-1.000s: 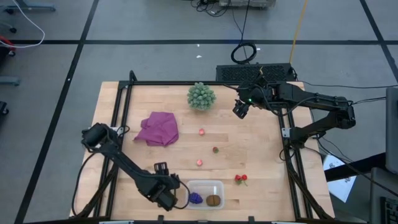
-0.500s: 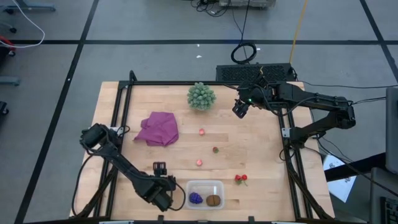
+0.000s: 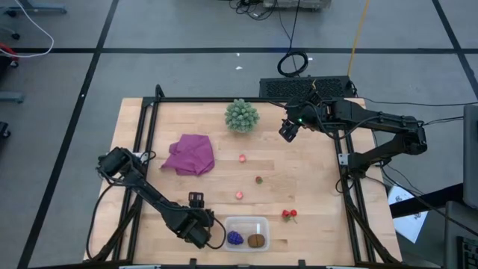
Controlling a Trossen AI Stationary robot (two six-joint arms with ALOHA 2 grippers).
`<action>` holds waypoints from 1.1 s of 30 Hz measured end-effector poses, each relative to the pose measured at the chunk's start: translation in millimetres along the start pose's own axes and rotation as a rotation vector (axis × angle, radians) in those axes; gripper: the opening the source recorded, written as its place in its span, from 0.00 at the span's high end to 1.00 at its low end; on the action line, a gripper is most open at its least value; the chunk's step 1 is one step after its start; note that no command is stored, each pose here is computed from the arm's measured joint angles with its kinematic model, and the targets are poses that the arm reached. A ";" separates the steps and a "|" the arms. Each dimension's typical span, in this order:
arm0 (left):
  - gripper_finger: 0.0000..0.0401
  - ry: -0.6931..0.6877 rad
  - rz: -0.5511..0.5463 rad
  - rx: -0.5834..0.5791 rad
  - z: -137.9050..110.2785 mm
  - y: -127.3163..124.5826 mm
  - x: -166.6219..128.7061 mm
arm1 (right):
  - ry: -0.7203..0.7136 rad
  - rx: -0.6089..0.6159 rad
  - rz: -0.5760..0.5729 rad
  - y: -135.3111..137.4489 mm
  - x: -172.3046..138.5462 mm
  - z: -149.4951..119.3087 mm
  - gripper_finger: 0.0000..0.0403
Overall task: Pick and placing Produce into tupperware
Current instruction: Put the bottom left red strawberry into the transparent container
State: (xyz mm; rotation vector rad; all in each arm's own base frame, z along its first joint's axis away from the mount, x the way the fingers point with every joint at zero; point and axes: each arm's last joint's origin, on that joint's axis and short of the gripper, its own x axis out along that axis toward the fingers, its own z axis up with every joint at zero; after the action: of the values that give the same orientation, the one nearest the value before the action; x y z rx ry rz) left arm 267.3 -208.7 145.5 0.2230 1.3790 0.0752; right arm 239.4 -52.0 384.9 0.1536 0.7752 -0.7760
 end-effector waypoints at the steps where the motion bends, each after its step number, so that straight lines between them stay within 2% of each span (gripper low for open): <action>1: 0.32 -0.004 -0.002 0.005 0.4 -0.1 0.0 | 0.000 0.000 0.000 0.0 0.0 0.0 0.28; 14: 0.33 -0.014 -0.023 -0.003 2.2 -1.1 0.1 | 0.000 0.001 0.000 0.0 0.0 0.0 0.28; 26: 0.63 0.006 -0.033 -0.014 1.0 -1.0 0.1 | 0.000 0.001 0.000 -0.1 0.0 0.1 0.28; 29: 0.67 0.001 -0.030 -0.018 1.2 -1.0 0.2 | 0.000 0.001 0.000 0.0 0.0 0.0 0.28; 33: 0.68 -0.004 -0.032 -0.024 1.7 -1.2 0.2 | 0.000 0.001 0.000 0.0 0.0 0.0 0.28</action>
State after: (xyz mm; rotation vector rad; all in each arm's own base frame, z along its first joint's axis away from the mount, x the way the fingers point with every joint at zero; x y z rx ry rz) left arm 268.9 -210.0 145.4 0.1812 1.3767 0.0650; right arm 239.4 -52.1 385.0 0.1542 0.7748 -0.7758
